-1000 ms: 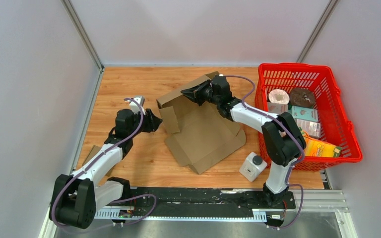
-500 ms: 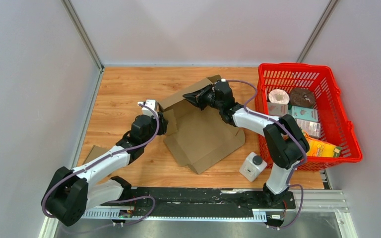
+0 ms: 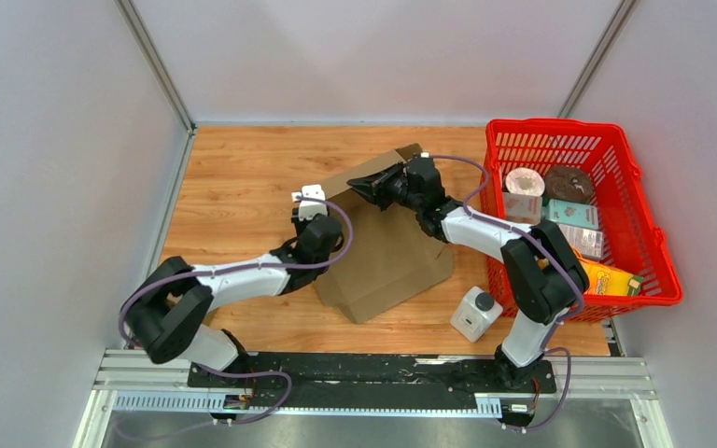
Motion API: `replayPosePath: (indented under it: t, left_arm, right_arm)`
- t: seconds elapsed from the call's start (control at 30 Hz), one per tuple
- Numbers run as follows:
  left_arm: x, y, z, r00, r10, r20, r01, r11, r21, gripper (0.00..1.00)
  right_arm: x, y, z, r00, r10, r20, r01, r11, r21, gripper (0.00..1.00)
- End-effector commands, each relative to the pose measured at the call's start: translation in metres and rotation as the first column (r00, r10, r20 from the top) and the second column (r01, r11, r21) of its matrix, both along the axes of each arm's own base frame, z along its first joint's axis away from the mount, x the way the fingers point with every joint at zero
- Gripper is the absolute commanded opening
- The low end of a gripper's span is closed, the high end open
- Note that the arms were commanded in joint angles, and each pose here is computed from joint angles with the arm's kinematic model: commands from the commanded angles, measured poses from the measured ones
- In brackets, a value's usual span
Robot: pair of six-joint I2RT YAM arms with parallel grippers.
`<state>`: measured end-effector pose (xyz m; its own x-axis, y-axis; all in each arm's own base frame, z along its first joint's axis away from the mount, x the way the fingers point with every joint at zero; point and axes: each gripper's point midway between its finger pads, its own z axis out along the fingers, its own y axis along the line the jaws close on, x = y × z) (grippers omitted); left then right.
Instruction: Fold the paper box
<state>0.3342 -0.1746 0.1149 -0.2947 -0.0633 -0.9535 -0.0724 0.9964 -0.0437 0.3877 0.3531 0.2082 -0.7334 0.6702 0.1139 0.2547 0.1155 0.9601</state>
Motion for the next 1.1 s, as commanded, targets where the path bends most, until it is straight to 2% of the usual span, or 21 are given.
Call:
replayPosePath:
  t: [0.0,0.1,0.2,0.23,0.27,0.3,0.33,0.37,0.4,0.47,0.5,0.53,0.6,0.63,0.67,0.7,0.73,0.77,0.83,0.93,1.07]
  left_arm:
    - [0.015,0.041,0.029,0.917,0.397,0.042,-0.399,0.915,0.064,0.25]
    - [0.012,0.049,0.014,0.899,0.438,0.012,-0.436,0.892,0.121,0.06]
    - [0.016,0.042,0.007,0.918,0.395,0.024,-0.395,0.916,0.069,0.06]
    - [0.021,0.033,0.004,0.941,0.337,0.041,-0.338,0.94,0.033,0.11]
    - [0.022,0.031,0.008,0.947,0.317,0.058,-0.318,0.948,0.015,0.22]
    - [0.021,0.034,0.008,0.945,0.321,0.071,-0.322,0.947,0.012,0.43]
    - [0.023,0.036,0.011,0.94,0.331,0.081,-0.333,0.943,0.0,0.45]
    - [0.026,0.037,0.011,0.942,0.328,0.077,-0.329,0.944,0.005,0.41]
    - [0.03,0.035,0.013,0.95,0.306,0.067,-0.307,0.952,0.007,0.16]
    - [0.032,0.042,0.015,0.947,0.315,0.07,-0.316,0.949,0.011,0.03]
    - [0.031,0.042,0.011,0.956,0.288,0.063,-0.29,0.957,0.015,0.0]
    - [0.032,0.045,0.015,0.961,0.269,0.066,-0.269,0.963,-0.007,0.0]
    - [0.027,0.042,0.009,0.98,0.191,0.053,-0.19,0.982,-0.009,0.0]
    - [0.025,0.045,0.014,0.981,0.182,0.062,-0.182,0.983,-0.015,0.0]
    - [0.024,0.048,0.013,0.982,0.179,0.06,-0.179,0.984,-0.01,0.0]
    - [0.021,0.052,0.009,0.983,0.18,0.044,-0.18,0.984,0.002,0.0]
    - [0.02,0.052,0.012,0.983,0.178,0.049,-0.178,0.984,-0.014,0.0]
    - [0.02,0.053,0.012,0.984,0.174,0.047,-0.173,0.985,-0.022,0.0]
    - [0.02,0.048,0.011,0.989,0.14,0.035,-0.14,0.99,-0.022,0.0]
    - [0.019,0.046,0.006,0.991,0.133,0.008,-0.132,0.991,-0.023,0.0]
    - [0.016,0.05,0.002,0.987,0.159,-0.008,-0.159,0.986,-0.048,0.0]
  right_arm:
    - [-0.018,0.005,0.017,0.998,0.035,-0.046,-0.034,0.999,0.034,0.0]
    - [-0.023,0.001,0.019,0.998,0.021,-0.067,-0.019,0.999,0.03,0.0]
    - [-0.025,-0.001,0.02,0.997,0.008,-0.077,-0.007,1.0,0.022,0.01]
    - [-0.026,-0.002,0.02,0.996,0.007,-0.086,-0.006,1.0,0.018,0.01]
    - [-0.026,-0.001,0.02,0.996,0.007,-0.088,-0.005,1.0,0.018,0.01]
    - [-0.025,-0.002,0.021,0.996,0.005,-0.089,-0.003,1.0,0.022,0.01]
    - [-0.025,-0.001,0.02,0.996,0.006,-0.091,-0.004,1.0,0.021,0.0]
    - [-0.025,-0.001,0.021,0.996,0.007,-0.093,-0.005,1.0,0.02,0.0]
    - [-0.026,-0.001,0.021,0.997,0.013,-0.08,-0.012,1.0,0.011,0.01]
    - [-0.027,-0.002,0.021,0.997,0.051,-0.049,-0.053,0.998,-0.033,0.07]
    - [-0.025,-0.004,0.024,0.998,0.071,0.003,-0.07,0.996,-0.063,0.15]
    - [-0.018,-0.013,0.029,0.981,0.133,0.14,-0.102,0.973,-0.208,0.42]
    - [-0.022,-0.025,0.026,0.939,0.277,0.203,-0.175,0.894,-0.413,0.6]
    - [-0.027,-0.035,0.03,0.889,0.386,0.246,-0.199,0.81,-0.552,0.74]
    - [-0.034,-0.042,0.035,0.861,0.439,0.257,-0.21,0.767,-0.606,0.8]
    - [-0.043,-0.044,0.041,0.823,0.5,0.27,-0.24,0.736,-0.633,0.82]
    - [-0.061,-0.055,0.032,0.769,0.598,0.226,-0.295,0.646,-0.704,0.85]
    - [-0.063,-0.064,0.048,0.757,0.608,0.24,-0.254,0.613,-0.748,0.88]
    - [-0.076,-0.08,0.044,0.733,0.657,0.177,-0.276,0.524,-0.805,0.93]
    - [-0.051,-0.101,0.048,0.763,0.625,0.166,-0.169,0.44,-0.882,0.95]
    - [-0.021,-0.111,0.044,0.831,0.544,0.118,-0.145,0.417,-0.898,0.93]
